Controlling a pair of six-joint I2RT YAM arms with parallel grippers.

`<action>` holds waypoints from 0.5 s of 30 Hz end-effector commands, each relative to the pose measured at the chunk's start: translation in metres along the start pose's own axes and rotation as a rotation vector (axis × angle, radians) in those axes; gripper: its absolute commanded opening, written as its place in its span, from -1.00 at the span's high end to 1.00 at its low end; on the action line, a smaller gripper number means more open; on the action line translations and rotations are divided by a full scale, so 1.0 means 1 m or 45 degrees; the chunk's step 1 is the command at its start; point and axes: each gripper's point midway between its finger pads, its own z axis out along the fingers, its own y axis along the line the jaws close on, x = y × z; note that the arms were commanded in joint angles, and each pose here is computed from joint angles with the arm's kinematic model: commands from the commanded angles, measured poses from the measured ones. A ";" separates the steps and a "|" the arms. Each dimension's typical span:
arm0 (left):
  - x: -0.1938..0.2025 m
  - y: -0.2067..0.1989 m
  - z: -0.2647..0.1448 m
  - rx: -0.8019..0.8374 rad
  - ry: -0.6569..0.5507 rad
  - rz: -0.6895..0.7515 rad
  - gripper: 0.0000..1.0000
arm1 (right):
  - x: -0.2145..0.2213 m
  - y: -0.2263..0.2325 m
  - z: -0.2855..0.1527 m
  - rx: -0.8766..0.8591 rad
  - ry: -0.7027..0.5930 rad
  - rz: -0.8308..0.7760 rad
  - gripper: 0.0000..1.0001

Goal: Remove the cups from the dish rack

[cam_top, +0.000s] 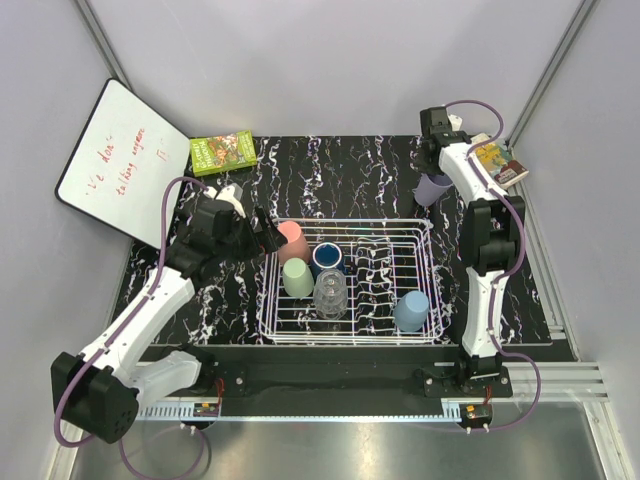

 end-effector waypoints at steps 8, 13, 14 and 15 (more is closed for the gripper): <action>-0.008 -0.002 0.001 0.010 -0.041 0.014 -0.98 | 0.010 -0.029 -0.007 0.183 0.038 0.016 1.00; -0.006 -0.004 0.003 0.022 -0.023 0.004 -0.98 | 0.007 -0.036 -0.027 0.199 0.045 0.037 1.00; -0.006 -0.004 0.003 0.022 -0.020 0.003 -0.98 | 0.009 -0.037 -0.028 0.204 0.050 0.038 1.00; -0.006 -0.005 0.002 0.026 -0.020 0.002 -0.98 | 0.008 -0.038 -0.033 0.206 0.048 0.040 1.00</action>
